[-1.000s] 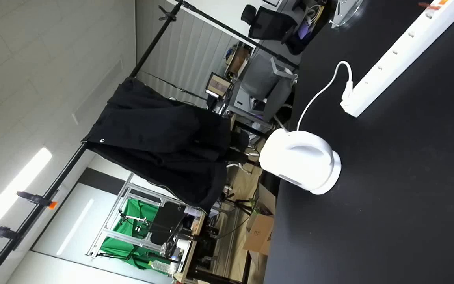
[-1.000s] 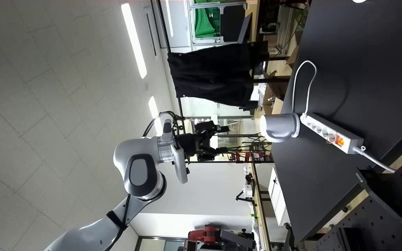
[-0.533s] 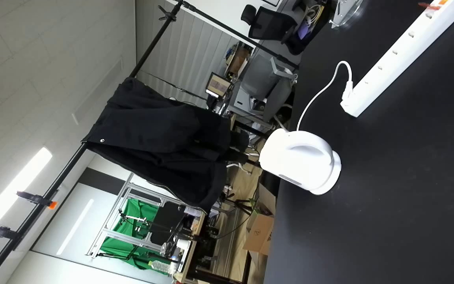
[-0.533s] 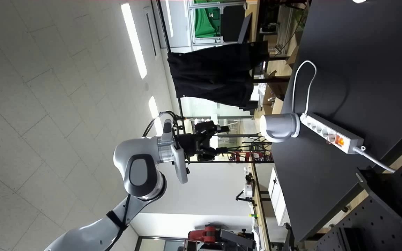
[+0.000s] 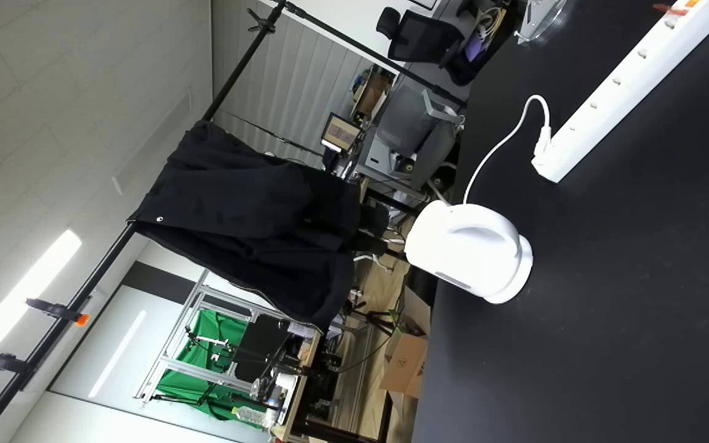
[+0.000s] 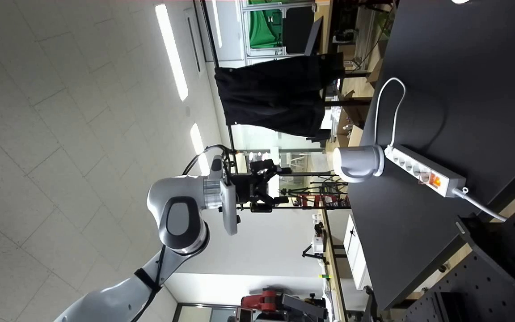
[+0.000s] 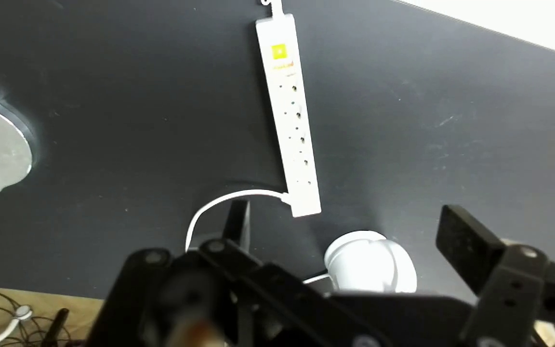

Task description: Turn off the extension cord

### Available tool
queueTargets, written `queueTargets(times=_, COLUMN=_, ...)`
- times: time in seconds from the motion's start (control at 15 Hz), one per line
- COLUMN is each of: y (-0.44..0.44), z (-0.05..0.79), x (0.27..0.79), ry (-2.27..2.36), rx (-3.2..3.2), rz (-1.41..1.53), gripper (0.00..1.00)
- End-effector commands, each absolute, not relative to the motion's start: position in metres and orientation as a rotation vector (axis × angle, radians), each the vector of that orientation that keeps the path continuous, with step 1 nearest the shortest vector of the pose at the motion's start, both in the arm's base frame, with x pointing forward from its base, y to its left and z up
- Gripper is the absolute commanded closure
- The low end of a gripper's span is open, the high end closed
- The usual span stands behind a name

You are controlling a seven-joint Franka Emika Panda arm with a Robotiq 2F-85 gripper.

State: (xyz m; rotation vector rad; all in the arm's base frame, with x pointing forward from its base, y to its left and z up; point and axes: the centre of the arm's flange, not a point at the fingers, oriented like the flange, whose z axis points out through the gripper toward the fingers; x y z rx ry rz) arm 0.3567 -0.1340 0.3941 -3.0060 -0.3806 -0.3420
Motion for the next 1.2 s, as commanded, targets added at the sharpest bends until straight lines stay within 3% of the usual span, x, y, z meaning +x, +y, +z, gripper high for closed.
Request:
queueTargets(times=0.0, y=-0.135, z=0.401, x=0.38, ry=-0.491, rx=-2.963, rz=-0.279, gripper=0.26)
queueTargets(times=0.67, y=-0.144, z=0.376, x=0.408, ry=-0.58, rx=-2.892, rz=-0.158, gripper=0.95)
queueTargets(times=0.73, y=-0.137, z=0.373, x=0.393, ry=-0.58, rx=-2.899, rz=-0.192, gripper=0.99)
queueTargets(times=0.8, y=-0.137, z=0.371, x=0.395, ry=-0.581, rx=-2.901, rz=-0.182, gripper=0.85)
queueTargets(times=0.93, y=-0.135, z=0.368, x=0.394, ry=-0.584, rx=-2.903, rz=-0.172, gripper=0.98)
queueTargets(times=1.13, y=-0.135, z=0.369, x=0.394, ry=-0.584, rx=-2.903, rz=-0.173, gripper=0.99)
